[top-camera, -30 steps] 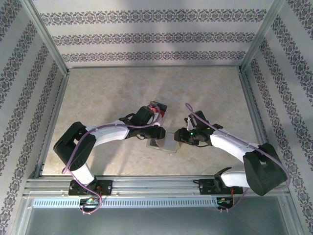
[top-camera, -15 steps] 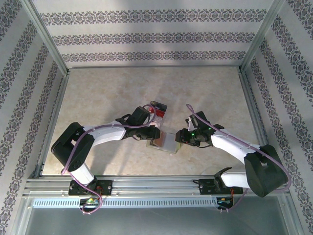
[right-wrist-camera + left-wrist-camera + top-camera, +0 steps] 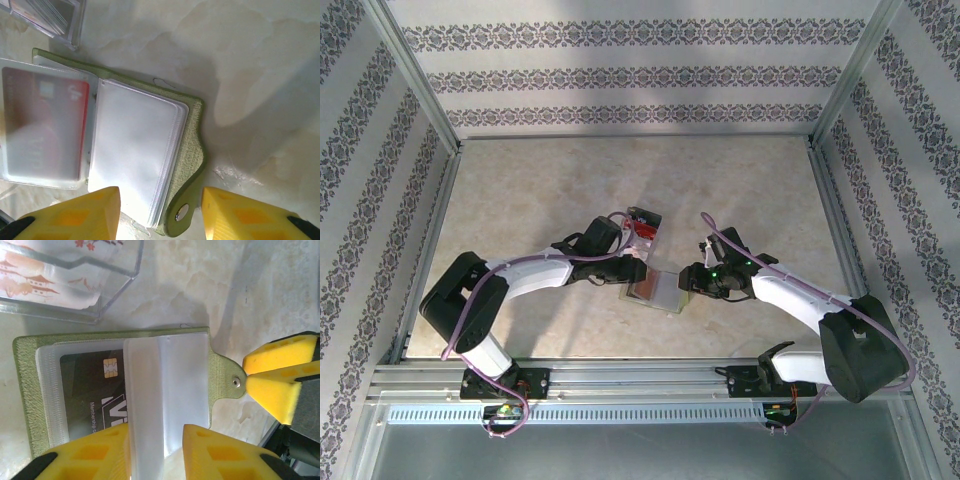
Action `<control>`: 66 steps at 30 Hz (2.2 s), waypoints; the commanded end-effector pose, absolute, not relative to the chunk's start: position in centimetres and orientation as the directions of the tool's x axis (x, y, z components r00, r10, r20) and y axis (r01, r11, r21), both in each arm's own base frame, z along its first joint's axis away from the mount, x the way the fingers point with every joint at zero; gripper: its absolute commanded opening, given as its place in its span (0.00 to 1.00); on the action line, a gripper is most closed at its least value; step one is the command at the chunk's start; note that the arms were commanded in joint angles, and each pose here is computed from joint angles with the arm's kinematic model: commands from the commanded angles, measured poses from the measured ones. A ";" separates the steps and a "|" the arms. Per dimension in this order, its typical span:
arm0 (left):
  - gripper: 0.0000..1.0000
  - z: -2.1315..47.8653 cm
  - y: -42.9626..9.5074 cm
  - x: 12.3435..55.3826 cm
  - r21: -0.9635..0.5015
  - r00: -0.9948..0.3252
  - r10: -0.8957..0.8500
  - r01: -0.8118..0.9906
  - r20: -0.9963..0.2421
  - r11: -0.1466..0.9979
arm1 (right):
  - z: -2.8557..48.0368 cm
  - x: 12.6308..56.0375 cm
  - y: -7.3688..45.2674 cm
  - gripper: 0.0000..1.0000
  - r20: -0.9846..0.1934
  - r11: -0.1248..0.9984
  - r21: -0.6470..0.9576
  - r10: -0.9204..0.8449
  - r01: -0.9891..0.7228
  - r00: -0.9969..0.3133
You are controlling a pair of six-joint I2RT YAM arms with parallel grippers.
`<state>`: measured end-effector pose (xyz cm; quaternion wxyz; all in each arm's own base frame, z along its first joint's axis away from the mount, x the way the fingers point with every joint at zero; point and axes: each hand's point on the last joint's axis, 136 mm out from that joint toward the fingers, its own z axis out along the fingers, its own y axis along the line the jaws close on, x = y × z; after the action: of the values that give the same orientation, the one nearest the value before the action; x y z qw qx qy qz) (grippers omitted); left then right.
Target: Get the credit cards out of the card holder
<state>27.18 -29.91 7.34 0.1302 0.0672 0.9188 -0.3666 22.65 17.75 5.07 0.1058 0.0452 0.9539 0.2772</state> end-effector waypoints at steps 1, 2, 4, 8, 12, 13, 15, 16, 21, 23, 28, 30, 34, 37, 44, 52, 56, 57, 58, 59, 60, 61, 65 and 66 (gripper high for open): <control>0.37 8.1 -28.9 27.5 -0.648 -0.952 0.006 0.212 -0.305 0.732 | 4.4 22.2 17.1 0.46 -0.167 0.855 0.518 0.141 0.035 -0.976; 0.39 7.8 -28.3 27.6 -0.622 -0.952 0.007 0.206 -0.306 0.756 | 4.4 22.2 17.1 0.47 -0.166 0.856 0.516 0.142 0.037 -0.976; 0.40 7.7 -27.2 27.6 -0.569 -0.947 0.019 0.209 -0.321 0.795 | 4.4 22.2 17.1 0.46 -0.169 0.857 0.514 0.140 0.034 -0.976; 0.39 8.5 -26.2 27.6 -0.534 -0.935 0.034 0.230 -0.352 0.814 | 4.3 22.1 17.1 0.46 -0.164 0.858 0.512 0.137 0.035 -0.977; 0.35 8.9 -27.5 27.3 -0.590 -0.941 0.042 0.245 -0.336 0.769 | 3.9 22.1 17.2 0.45 -0.151 0.861 0.508 0.134 0.039 -0.979; 0.35 8.8 -27.9 27.2 -0.606 -0.944 0.042 0.244 -0.327 0.757 | 3.8 22.1 17.2 0.45 -0.148 0.861 0.507 0.133 0.041 -0.980; 0.34 8.3 -28.7 27.1 -0.628 -0.951 0.051 0.242 -0.306 0.740 | 3.6 22.1 17.4 0.45 -0.140 0.864 0.502 0.130 0.043 -0.982; 0.34 8.0 -29.0 27.1 -0.630 -0.953 0.056 0.240 -0.298 0.738 | 3.4 22.1 17.4 0.45 -0.137 0.865 0.500 0.128 0.043 -0.982; 0.34 6.5 -29.5 27.1 -0.621 -0.961 0.075 0.231 -0.268 0.749 | 2.9 22.0 17.4 0.45 -0.128 0.874 0.484 0.123 0.047 -0.984; 0.34 6.2 -29.3 27.2 -0.611 -0.961 0.074 0.228 -0.267 0.758 | 2.7 22.0 17.3 0.44 -0.126 0.877 0.478 0.124 0.050 -0.984; 0.34 5.4 -29.2 26.9 -0.605 -0.964 0.085 0.225 -0.250 0.764 | 2.5 22.0 17.3 0.43 -0.121 0.879 0.475 0.122 0.051 -0.985; 0.34 5.2 -29.2 26.9 -0.606 -0.965 0.087 0.223 -0.247 0.764 | 2.5 22.0 17.3 0.42 -0.118 0.879 0.473 0.121 0.051 -0.986; 0.34 4.7 -29.3 26.8 -0.604 -0.967 0.092 0.221 -0.237 0.765 | 2.3 22.0 17.4 0.41 -0.113 0.881 0.470 0.116 0.050 -0.987; 0.33 4.3 -29.4 26.7 -0.602 -0.969 0.095 0.218 -0.229 0.768 | 2.2 22.0 17.6 0.40 -0.109 0.882 0.470 0.111 0.047 -0.988; 0.33 4.2 -30.2 26.4 -0.616 -0.968 0.113 0.230 -0.224 0.753 | 1.9 21.8 17.8 0.33 -0.101 0.885 0.463 0.102 0.044 -0.990; 0.33 4.1 -31.5 26.2 -0.628 -0.966 0.138 0.248 -0.219 0.738 | 2.0 21.7 18.0 0.27 -0.101 0.883 0.467 0.098 0.040 -0.990; 0.33 4.7 -32.2 26.2 -0.634 -0.961 0.146 0.265 -0.235 0.726 | 2.0 21.6 18.0 0.25 -0.099 0.884 0.466 0.095 0.038 -0.990; 0.33 4.9 -32.3 26.3 -0.640 -0.960 0.145 0.269 -0.240 0.720 | 2.0 21.7 18.0 0.25 -0.102 0.884 0.466 0.095 0.037 -0.990; 0.33 5.1 -32.5 26.2 -0.644 -0.959 0.145 0.271 -0.243 0.715 | 2.0 21.7 18.0 0.25 -0.103 0.884 0.466 0.095 0.037 -0.990; 0.33 5.3 -32.8 26.2 -0.652 -0.958 0.146 0.276 -0.248 0.706 | 2.0 21.7 18.0 0.25 -0.102 0.884 0.466 0.096 0.038 -0.990; 0.33 5.6 -33.2 26.2 -0.660 -0.957 0.148 0.280 -0.250 0.697 | 2.0 21.7 18.0 0.25 -0.106 0.882 0.469 0.098 0.037 -0.990; 0.33 5.7 -33.4 26.2 -0.664 -0.956 0.151 0.283 -0.251 0.692 | 2.0 21.7 18.1 0.25 -0.106 0.881 0.472 0.101 0.039 -0.989; 0.33 6.1 -34.6 25.9 -0.673 -0.951 0.172 0.304 -0.256 0.674 | 2.3 22.0 18.3 0.26 -0.115 0.868 0.495 0.117 0.045 -0.986; 0.33 6.2 -34.8 25.9 -0.675 -0.950 0.177 0.307 -0.256 0.671 | 2.4 22.0 18.2 0.26 -0.117 0.865 0.499 0.122 0.048 -0.986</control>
<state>25.77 -33.11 5.16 0.0806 0.1196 0.9209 -0.3623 21.84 17.82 1.90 0.0643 0.0430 0.9667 0.2438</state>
